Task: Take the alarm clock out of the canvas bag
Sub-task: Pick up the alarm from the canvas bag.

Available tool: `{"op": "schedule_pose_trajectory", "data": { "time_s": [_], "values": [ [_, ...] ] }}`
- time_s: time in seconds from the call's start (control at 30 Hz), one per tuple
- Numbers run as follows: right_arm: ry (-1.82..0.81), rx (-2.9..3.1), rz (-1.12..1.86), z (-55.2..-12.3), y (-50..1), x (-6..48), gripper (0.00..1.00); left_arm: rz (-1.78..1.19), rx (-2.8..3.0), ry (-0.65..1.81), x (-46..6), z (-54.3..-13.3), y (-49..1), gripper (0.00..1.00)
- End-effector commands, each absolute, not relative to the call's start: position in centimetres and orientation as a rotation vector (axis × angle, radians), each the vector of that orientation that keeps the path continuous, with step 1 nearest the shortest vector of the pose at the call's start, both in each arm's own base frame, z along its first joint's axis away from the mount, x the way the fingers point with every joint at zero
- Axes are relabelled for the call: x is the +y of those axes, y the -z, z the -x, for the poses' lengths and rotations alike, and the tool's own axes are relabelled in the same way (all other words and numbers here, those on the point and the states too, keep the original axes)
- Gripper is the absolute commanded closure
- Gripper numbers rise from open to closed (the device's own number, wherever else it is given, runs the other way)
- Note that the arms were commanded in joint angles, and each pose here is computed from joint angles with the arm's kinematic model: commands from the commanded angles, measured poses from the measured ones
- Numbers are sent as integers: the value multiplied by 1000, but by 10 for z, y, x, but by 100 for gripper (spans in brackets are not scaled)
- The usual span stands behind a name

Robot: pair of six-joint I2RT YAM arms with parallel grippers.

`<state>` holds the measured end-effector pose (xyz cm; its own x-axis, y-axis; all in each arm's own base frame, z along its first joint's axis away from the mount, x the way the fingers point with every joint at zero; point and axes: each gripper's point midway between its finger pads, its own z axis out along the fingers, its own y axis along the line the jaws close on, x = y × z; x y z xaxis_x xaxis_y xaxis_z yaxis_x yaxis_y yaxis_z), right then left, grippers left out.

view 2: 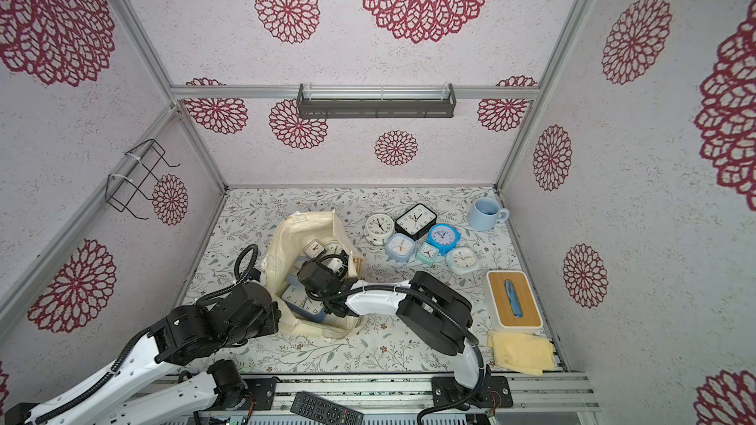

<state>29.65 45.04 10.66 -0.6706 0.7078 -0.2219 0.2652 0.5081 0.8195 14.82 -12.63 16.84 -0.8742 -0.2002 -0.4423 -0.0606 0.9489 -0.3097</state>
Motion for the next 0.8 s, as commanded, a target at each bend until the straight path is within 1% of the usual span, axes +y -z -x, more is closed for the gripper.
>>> {"op": "schedule_pose_trajectory", "data": {
  "time_s": [0.0, 0.27, 0.43, 0.6, 0.77],
  "values": [
    [-1017, 2234, -793, -303, -88, 445, 22, 156, 2671, 370, -125, -139, -154, 100],
    [-988, 2287, -779, -313, -67, 449, 21, 146, 2676, 363, -125, -138, -152, 100],
    [-1045, 2313, -738, -316, -59, 460, 22, 145, 2675, 354, -123, -138, -152, 100],
    [-1146, 2276, -654, -317, -69, 469, 30, 149, 2670, 348, -122, -139, -152, 100],
    [-1164, 2294, -651, -319, -66, 472, 42, 150, 2664, 344, -121, -140, -153, 100]
  ]
}}
